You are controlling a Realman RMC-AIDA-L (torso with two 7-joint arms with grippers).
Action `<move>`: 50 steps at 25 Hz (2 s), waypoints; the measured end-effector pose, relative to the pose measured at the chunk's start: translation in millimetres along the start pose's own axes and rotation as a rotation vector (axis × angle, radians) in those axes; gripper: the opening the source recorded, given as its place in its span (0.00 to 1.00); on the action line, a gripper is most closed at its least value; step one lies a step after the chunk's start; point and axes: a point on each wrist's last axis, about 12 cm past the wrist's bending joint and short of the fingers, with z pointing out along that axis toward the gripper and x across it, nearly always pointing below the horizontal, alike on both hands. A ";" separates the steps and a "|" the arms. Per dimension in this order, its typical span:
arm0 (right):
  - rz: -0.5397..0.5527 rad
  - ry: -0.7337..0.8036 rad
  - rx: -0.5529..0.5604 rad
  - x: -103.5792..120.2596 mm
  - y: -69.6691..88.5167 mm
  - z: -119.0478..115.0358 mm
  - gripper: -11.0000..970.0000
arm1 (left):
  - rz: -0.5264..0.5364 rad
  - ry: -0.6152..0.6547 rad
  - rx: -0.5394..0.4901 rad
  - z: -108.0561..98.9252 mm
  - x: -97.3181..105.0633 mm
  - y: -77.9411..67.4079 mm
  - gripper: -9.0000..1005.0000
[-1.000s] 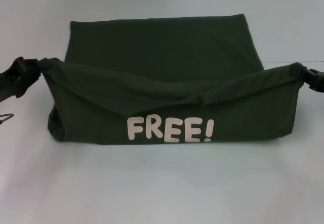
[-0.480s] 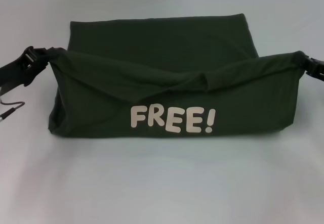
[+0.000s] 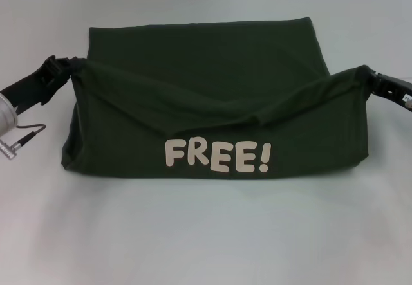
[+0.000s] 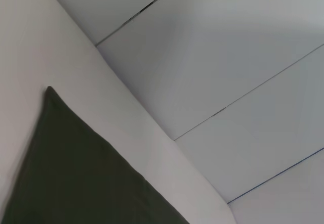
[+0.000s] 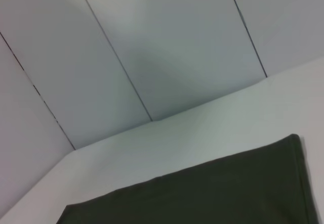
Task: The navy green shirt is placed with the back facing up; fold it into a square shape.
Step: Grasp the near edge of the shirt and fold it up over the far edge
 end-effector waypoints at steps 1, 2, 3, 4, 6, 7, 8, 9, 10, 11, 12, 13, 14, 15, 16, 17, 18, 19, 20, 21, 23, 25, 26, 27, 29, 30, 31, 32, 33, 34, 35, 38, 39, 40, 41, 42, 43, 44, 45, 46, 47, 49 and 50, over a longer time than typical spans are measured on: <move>-0.001 -0.003 0.002 -1.2 0.1 0.7 0.06 | 0.001 -0.001 0.002 0.7 -0.3 -0.7 0.04; -0.002 -0.007 0.003 -2.9 0.4 1.7 0.06 | 0.002 -0.002 0.004 1.4 -0.6 -1.5 0.04; -0.003 -0.010 0.007 -4.3 0.2 2.6 0.06 | 0.002 -0.003 0.004 1.8 -0.9 -1.9 0.04; -0.006 -0.012 0.011 -6.2 0.1 3.7 0.06 | 0.003 -0.004 0.003 2.1 -1.2 -2.0 0.04; -0.016 -0.014 0.016 -9.8 0.7 6.7 0.06 | 0.006 -0.010 -0.002 2.2 -2.9 -1.9 0.04; -0.021 -0.014 0.018 -11.1 1.2 8.0 0.06 | 0.008 -0.014 -0.004 2.1 -4.0 -1.8 0.04; -0.024 -0.015 0.019 -12.3 1.7 9.4 0.07 | 0.008 -0.017 -0.005 2.0 -4.8 -1.8 0.04; -0.027 -0.016 0.019 -13.4 2.2 10.4 0.07 | 0.008 -0.021 -0.005 1.8 -5.7 -1.8 0.04; -0.030 -0.017 0.020 -14.7 2.7 11.4 0.07 | 0.009 -0.026 -0.004 1.7 -6.5 -1.9 0.04; -0.033 -0.018 0.019 -15.9 3.1 12.3 0.07 | 0.009 -0.032 -0.002 1.6 -7.5 -2.1 0.04; -0.035 -0.019 0.017 -17.3 3.7 13.2 0.07 | 0.009 -0.038 -0.003 1.5 -8.3 -2.0 0.04; -0.038 -0.021 0.015 -19.0 4.3 14.3 0.07 | 0.010 -0.042 -0.005 1.5 -8.8 -1.8 0.04; -0.040 -0.022 0.015 -20.0 4.7 15.0 0.07 | 0.013 -0.045 -0.008 1.9 -9.5 -1.8 0.04; -0.042 -0.023 0.015 -21.0 5.1 15.8 0.07 | 0.016 -0.046 -0.008 2.9 -10.1 -2.5 0.04; -0.045 -0.023 0.019 -22.5 5.0 16.7 0.07 | 0.020 -0.046 -0.009 3.8 -10.2 -3.0 0.04; -0.047 -0.024 0.023 -23.5 5.0 17.5 0.07 | 0.025 -0.047 -0.011 4.8 -10.4 -3.5 0.04; -0.049 -0.025 0.026 -24.3 5.1 18.3 0.07 | 0.030 -0.049 -0.013 5.8 -10.7 -4.0 0.04; -0.051 -0.025 0.029 -25.0 5.1 19.0 0.07 | 0.037 -0.051 -0.015 7.0 -10.6 -4.6 0.04; -0.055 -0.025 0.031 -25.6 5.4 19.8 0.07 | 0.039 -0.052 -0.016 7.7 -10.4 -5.0 0.04; -0.059 -0.025 0.033 -26.4 5.7 20.6 0.07 | 0.043 -0.053 -0.018 8.7 -10.5 -5.4 0.04; -0.066 -0.026 0.039 -27.8 6.4 22.5 0.07 | 0.048 -0.055 -0.022 10.0 -10.4 -6.0 0.04; -0.068 -0.026 0.044 -28.4 7.1 24.2 0.07 | 0.054 -0.055 -0.026 11.0 -10.3 -6.2 0.04; -0.068 -0.025 0.047 -28.6 7.5 25.1 0.07 | 0.056 -0.056 -0.030 11.3 -10.2 -6.0 0.04; -0.069 -0.025 0.049 -28.8 8.0 25.9 0.07 | 0.059 -0.057 -0.033 11.6 -10.1 -5.8 0.04; -0.069 -0.025 0.052 -29.0 8.6 27.0 0.07 | 0.062 -0.056 -0.039 12.4 -9.0 -5.3 0.04; -0.070 -0.024 0.052 -28.7 9.1 27.5 0.07 | 0.064 -0.056 -0.041 13.1 -8.2 -5.2 0.04; -0.070 -0.023 0.052 -28.3 9.3 27.9 0.07 | 0.066 -0.055 -0.044 13.7 -7.9 -5.2 0.04; -0.072 -0.021 0.052 -27.6 9.9 28.3 0.07 | 0.070 -0.055 -0.046 14.1 -7.7 -5.2 0.04; -0.073 -0.021 0.052 -27.4 10.2 28.7 0.07 | 0.075 -0.055 -0.049 14.7 -7.4 -5.1 0.04; -0.074 -0.020 0.052 -27.3 10.5 29.1 0.07 | 0.080 -0.055 -0.050 14.9 -7.1 -5.1 0.04; -0.075 -0.019 0.051 -27.1 11.2 29.7 0.07 | 0.083 -0.054 -0.052 15.3 -6.4 -4.9 0.04; -0.073 -0.018 0.055 -26.5 11.7 30.6 0.07 | 0.092 -0.052 -0.054 16.4 -4.8 -5.0 0.04; -0.071 -0.018 0.058 -26.2 11.8 30.9 0.07 | 0.094 -0.051 -0.055 16.6 -4.5 -4.9 0.04; -0.069 -0.018 0.062 -25.8 11.6 31.2 0.07 | 0.099 -0.051 -0.057 17.0 -3.6 -4.8 0.04; -0.067 -0.018 0.066 -25.5 11.4 31.4 0.07 | 0.104 -0.054 -0.059 17.4 -2.6 -4.7 0.04; -0.065 -0.018 0.070 -25.4 11.1 31.5 0.07 | 0.107 -0.056 -0.059 17.7 -1.8 -4.7 0.04; -0.064 -0.018 0.073 -25.4 11.0 31.7 0.07 | 0.112 -0.062 -0.059 18.1 -0.8 -4.9 0.04; -0.064 -0.017 0.075 -25.4 10.9 31.9 0.07 | 0.117 -0.071 -0.060 18.5 1.0 -4.7 0.04; -0.065 -0.015 0.078 -25.3 10.7 32.0 0.07 | 0.121 -0.079 -0.065 18.6 2.3 -4.1 0.05; -0.066 -0.014 0.082 -25.0 10.6 32.3 0.07 | 0.121 -0.084 -0.071 18.8 3.1 -3.4 0.06; -0.067 -0.011 0.087 -24.4 10.5 32.7 0.07 | 0.118 -0.089 -0.088 19.5 6.1 -1.6 0.07; -0.067 -0.006 0.101 -23.0 10.2 33.7 0.12 | 0.112 -0.094 -0.125 20.9 9.6 1.7 0.09; -0.066 -0.004 0.106 -22.4 10.5 34.3 0.16 | 0.110 -0.096 -0.142 21.7 10.8 3.0 0.10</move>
